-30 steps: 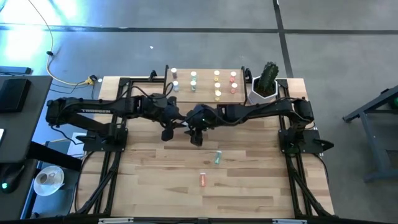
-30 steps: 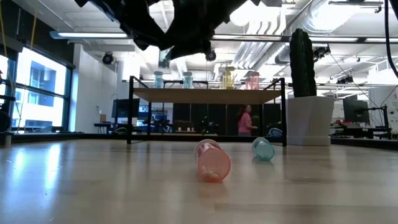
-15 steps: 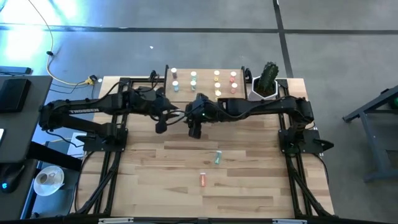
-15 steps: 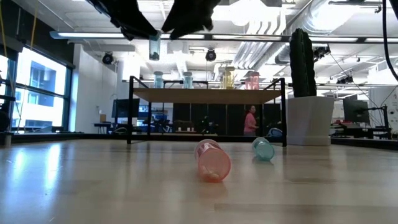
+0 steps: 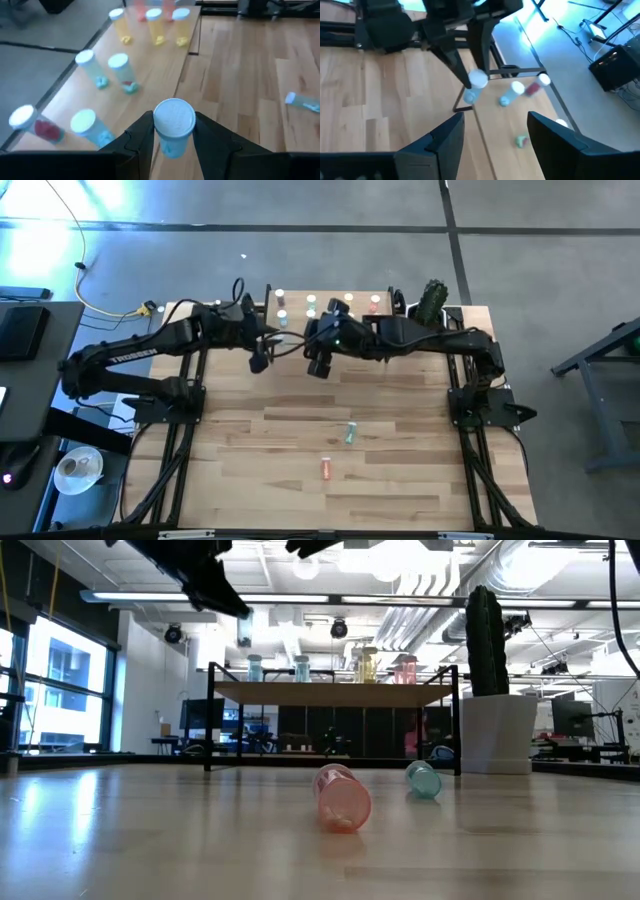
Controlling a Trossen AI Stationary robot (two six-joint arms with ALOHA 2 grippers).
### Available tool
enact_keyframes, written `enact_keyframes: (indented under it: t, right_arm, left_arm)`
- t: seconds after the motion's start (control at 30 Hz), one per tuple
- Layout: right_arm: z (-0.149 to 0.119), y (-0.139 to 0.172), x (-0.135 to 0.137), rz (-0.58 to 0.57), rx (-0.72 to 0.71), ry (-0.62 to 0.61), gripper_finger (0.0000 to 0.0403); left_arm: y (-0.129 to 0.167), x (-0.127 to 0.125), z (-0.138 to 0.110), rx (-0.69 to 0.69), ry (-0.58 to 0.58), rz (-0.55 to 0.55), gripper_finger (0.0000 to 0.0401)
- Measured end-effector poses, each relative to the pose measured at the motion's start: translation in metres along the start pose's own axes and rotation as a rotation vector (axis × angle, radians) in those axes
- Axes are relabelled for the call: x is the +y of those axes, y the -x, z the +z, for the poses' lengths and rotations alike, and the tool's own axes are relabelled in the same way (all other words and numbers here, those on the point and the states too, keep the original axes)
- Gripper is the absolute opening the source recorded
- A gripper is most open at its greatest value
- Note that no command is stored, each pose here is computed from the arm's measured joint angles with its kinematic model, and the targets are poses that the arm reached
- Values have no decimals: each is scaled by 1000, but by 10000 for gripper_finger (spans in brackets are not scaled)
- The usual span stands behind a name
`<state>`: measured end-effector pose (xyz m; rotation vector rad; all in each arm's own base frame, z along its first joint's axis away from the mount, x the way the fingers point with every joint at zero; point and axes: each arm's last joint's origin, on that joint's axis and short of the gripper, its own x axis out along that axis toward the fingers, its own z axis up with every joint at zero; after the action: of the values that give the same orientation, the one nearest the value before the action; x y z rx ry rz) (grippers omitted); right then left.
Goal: Pick and place medicine bottles onto shelf by color
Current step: Put the right blue pill bottle on the shelf aligned with the other blue pill bottles
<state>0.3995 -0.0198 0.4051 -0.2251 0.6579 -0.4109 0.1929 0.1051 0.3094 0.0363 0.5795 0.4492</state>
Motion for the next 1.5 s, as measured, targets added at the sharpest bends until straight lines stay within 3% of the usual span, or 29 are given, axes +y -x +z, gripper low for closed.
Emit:
enact_keyframes:
  t: [0.47,0.77,1.5]
  right_arm:
    - [-9,-6,-25,-48,91,-57,209]
    - [-11,-7,-27,-50,116,-43,209]
    - [-13,-10,-37,-67,124,-59,209]
  left_arm:
    - [-27,26,-11,68,80,3,113]
    - [-41,30,-44,-20,127,64,113]
    - [-39,33,-44,-11,136,79,113]
